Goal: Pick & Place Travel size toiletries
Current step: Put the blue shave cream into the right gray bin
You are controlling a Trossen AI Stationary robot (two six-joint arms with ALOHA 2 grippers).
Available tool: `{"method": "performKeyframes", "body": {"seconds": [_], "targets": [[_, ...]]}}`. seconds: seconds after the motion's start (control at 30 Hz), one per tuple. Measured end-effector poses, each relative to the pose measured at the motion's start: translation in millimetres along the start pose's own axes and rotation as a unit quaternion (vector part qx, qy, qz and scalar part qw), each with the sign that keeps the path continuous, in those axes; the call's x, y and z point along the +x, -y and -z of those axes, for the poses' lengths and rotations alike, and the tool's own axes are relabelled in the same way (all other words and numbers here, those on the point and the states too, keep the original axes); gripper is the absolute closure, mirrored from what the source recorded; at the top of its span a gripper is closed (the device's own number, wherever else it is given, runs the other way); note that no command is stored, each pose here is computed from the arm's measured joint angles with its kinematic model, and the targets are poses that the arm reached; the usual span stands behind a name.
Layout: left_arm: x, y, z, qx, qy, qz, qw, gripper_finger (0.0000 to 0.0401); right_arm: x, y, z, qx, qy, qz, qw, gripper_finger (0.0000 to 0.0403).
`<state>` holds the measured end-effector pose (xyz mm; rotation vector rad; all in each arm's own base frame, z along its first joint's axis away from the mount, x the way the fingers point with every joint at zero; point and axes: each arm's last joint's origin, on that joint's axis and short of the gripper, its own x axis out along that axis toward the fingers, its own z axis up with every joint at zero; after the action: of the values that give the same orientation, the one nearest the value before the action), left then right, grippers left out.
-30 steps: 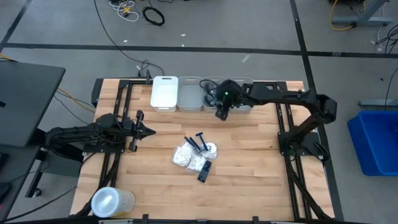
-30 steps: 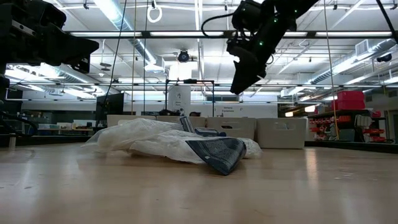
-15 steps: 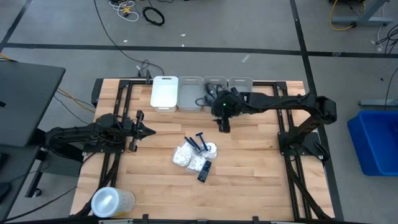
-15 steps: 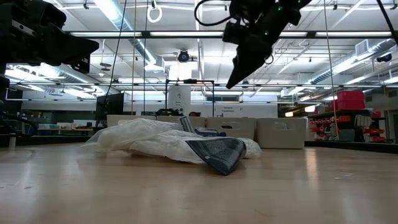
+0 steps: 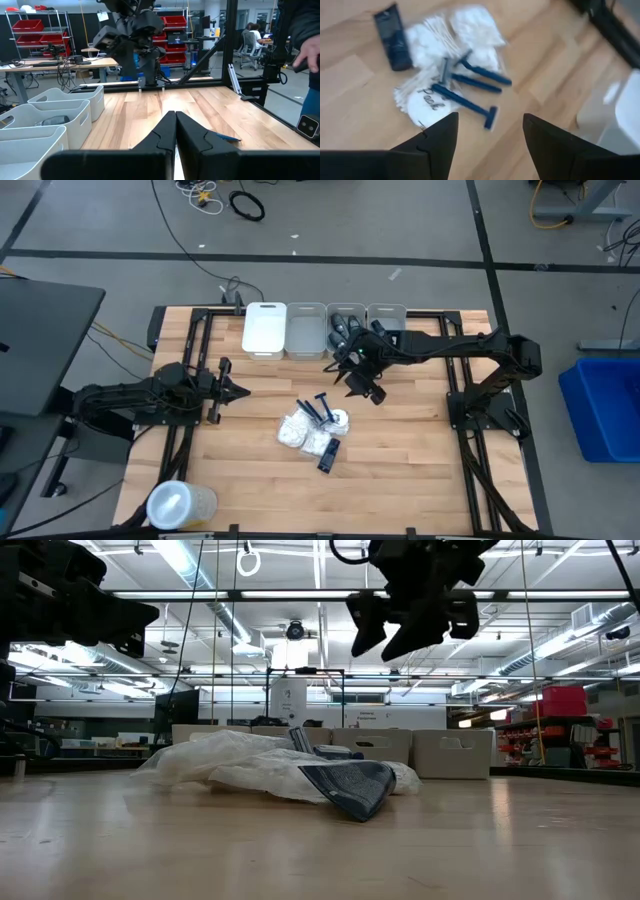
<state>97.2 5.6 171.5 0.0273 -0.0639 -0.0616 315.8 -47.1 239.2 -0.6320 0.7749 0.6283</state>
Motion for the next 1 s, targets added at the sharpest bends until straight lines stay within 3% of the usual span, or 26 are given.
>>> {"method": "performKeyframes", "body": {"seconds": [0.2, 0.37, 0.63, 1.0], "targets": [[0, 0, 0, 0.000, 0.000, 0.000, 1.000, 0.0385, 0, 0, -7, -0.069, 0.090, -0.029, 0.993, 0.0163], [0, 0, 0, 0.000, 0.000, 0.000, 1.000, 0.0385, -1, 1, -15, -0.093, 0.158, -0.042, 0.982, 0.0159], [0, 0, 0, 0.000, 0.000, 0.000, 1.000, 0.0385, 7, -4, -22, -0.096, 0.162, -0.054, 0.981, 0.0168], [0, 0, 0, 0.000, 0.000, 0.000, 1.000, 0.0385, 53, -31, -14, -0.097, 0.159, -0.099, 0.977, 0.0162]]}}
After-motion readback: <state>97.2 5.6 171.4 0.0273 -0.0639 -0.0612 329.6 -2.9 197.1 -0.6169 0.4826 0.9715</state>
